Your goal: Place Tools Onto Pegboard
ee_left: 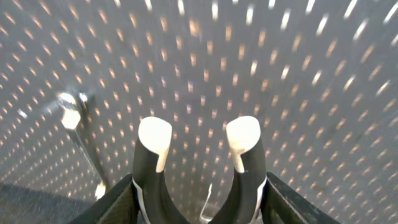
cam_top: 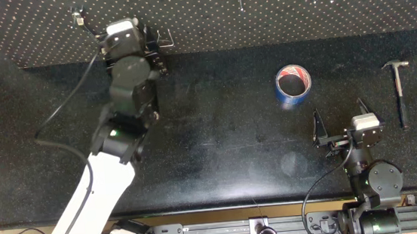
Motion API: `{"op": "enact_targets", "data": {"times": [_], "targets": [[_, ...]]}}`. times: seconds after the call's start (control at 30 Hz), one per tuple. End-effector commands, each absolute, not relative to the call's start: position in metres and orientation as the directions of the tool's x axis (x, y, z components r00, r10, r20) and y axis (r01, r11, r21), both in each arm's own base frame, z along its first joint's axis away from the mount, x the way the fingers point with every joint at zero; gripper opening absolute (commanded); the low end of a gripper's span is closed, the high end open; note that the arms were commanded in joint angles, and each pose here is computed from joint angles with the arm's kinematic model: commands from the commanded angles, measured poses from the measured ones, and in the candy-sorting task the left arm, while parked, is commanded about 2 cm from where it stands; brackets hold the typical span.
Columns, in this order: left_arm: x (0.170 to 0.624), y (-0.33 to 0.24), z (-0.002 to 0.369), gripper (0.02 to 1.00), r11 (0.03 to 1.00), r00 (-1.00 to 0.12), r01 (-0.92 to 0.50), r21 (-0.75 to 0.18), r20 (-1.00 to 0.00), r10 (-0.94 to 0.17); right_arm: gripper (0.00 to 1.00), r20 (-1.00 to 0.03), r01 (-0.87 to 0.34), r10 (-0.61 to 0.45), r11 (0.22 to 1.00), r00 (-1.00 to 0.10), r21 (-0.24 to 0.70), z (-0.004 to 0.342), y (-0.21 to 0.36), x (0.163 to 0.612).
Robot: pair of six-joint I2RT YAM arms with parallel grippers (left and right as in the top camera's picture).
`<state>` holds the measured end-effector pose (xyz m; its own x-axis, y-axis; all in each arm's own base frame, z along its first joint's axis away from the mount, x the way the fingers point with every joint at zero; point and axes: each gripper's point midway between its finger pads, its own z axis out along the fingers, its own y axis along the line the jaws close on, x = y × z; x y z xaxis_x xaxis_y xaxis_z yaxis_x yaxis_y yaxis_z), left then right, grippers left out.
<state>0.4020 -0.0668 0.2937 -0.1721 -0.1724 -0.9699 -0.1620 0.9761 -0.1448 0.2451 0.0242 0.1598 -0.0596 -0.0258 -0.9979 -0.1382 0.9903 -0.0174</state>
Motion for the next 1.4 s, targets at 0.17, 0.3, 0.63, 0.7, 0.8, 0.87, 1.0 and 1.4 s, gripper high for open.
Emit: {"op": "enact_targets", "data": {"times": [0.17, 0.3, 0.63, 0.7, 0.8, 0.87, 1.0, 1.4], "targets": [[0.415, -0.071, 0.293, 0.027, 0.967, -0.018, -0.129, -0.218, -0.975, -0.223, 0.976, -0.998, -0.137, -0.037, 0.99, -0.057, -0.029, 0.159, 0.024, 0.245], [0.436, -0.079, 0.278, 0.029, 0.965, 0.011, -0.123, -0.233, -0.972, -0.233, 0.976, -0.998, -0.137, -0.037, 0.99, -0.057, -0.029, 0.159, 0.024, 0.245], [0.444, -0.075, 0.266, 0.029, 0.979, -0.014, -0.141, -0.144, -0.989, -0.147, 0.976, -0.998, -0.137, -0.037, 0.99, -0.057, -0.029, 0.159, 0.024, 0.245], [0.445, -0.073, 0.263, 0.029, 0.979, -0.019, -0.148, -0.141, -0.989, -0.145, 0.976, -0.998, -0.137, -0.037, 0.99, -0.057, -0.029, 0.159, 0.024, 0.245], [0.448, -0.072, 0.263, 0.029, 0.977, -0.003, -0.151, -0.148, -0.989, -0.15, 0.976, -0.998, -0.137, -0.037, 0.99, -0.057, -0.029, 0.159, 0.024, 0.245], [0.45, -0.071, 0.264, 0.027, 0.977, 0.009, -0.149, -0.154, -0.988, -0.155, 0.976, -0.998, -0.137, -0.037, 0.99, -0.057, -0.029, 0.159, 0.024, 0.245], [0.453, -0.071, 0.264, 0.025, 0.976, 0.025, -0.148, -0.162, -0.987, -0.16, 0.976, -0.998, -0.137, -0.037, 0.99, -0.057, -0.029, 0.159, 0.024, 0.245], [0.461, -0.072, 0.249, 0.029, 0.976, 0.013, -0.154, -0.156, -0.988, -0.156, 0.976, -0.998, -0.137, -0.037, 0.99, -0.057, -0.029, 0.159, 0.024, 0.245]]}}
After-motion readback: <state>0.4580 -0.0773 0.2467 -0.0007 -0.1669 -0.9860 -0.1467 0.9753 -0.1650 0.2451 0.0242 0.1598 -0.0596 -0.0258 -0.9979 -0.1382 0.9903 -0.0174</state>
